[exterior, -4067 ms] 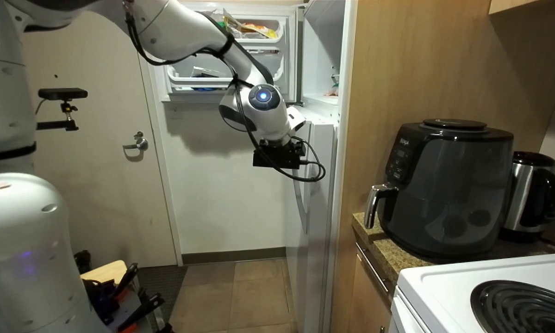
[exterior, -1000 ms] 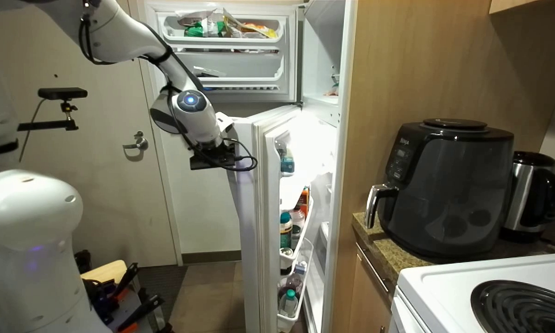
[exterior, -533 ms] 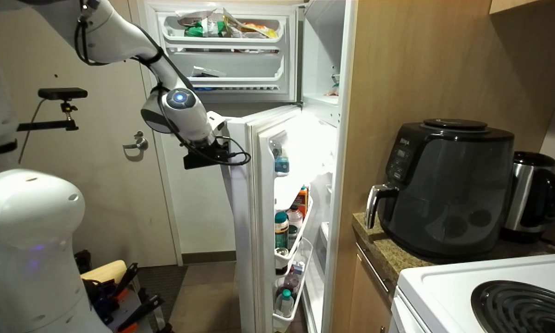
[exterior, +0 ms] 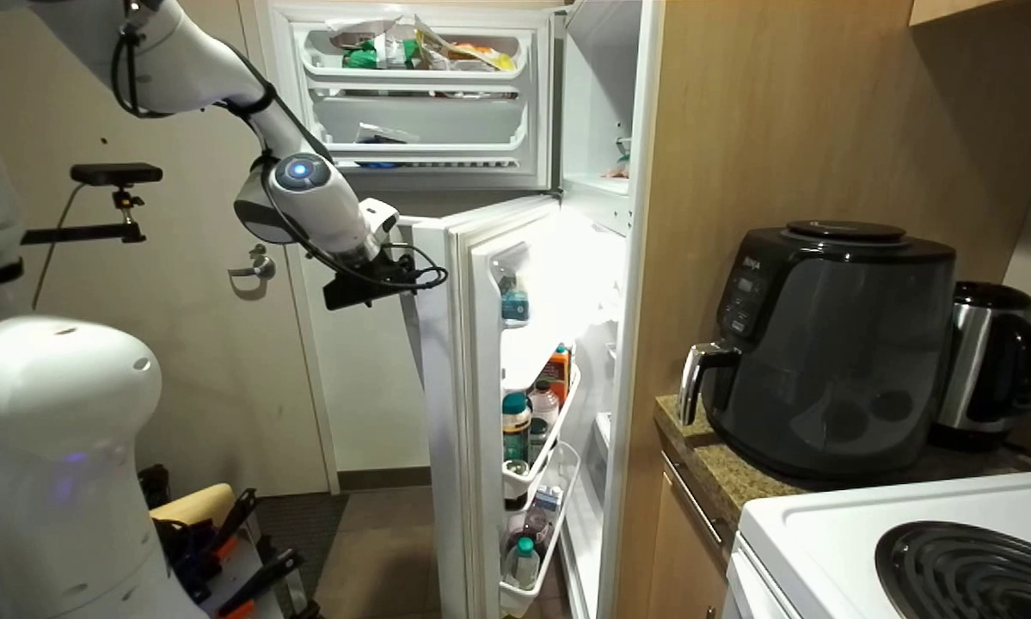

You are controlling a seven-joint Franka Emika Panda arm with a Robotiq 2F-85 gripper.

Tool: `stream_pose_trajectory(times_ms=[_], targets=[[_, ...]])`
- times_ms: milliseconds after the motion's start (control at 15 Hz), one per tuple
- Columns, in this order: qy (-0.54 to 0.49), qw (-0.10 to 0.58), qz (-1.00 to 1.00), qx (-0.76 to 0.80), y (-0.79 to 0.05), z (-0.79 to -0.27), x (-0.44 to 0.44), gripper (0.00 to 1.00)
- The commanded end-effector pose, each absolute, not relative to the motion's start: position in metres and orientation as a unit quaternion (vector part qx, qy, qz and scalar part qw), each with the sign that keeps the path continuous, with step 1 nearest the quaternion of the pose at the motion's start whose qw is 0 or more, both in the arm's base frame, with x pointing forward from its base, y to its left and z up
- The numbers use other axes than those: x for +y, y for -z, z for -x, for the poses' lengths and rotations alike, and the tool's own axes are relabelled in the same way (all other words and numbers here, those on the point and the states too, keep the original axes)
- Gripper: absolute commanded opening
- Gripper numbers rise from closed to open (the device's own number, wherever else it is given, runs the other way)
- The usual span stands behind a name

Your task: Open the fridge

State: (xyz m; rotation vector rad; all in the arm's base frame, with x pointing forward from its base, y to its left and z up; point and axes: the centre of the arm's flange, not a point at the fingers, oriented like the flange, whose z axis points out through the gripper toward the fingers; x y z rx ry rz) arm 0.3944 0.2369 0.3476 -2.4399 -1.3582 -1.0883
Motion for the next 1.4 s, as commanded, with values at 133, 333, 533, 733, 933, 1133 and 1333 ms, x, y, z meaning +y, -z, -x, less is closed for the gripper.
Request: stream_pose_trajectory(times_ms=[133,333,533,733,933,1133,1333], targets=[[0.353,0.030,0.818,-0.454,-0.373,-0.351,0.227,1.00],[0.342,0.011,0.822,-0.456,-0.369,-0.340,0.227,1.00],[0.328,-0.014,0.827,-0.456,-0.366,-0.332,0.217,1.00],[0.316,-0.054,0.842,-0.434,-0.357,-0.341,0.192,1.00],[0.305,-0.103,0.864,-0.387,-0.349,-0.353,0.144,1.00],[0.289,-0.153,0.887,-0.326,-0.345,-0.372,0.085,1.00],[0.285,-0.172,0.898,-0.288,-0.340,-0.398,0.018,1.00]])
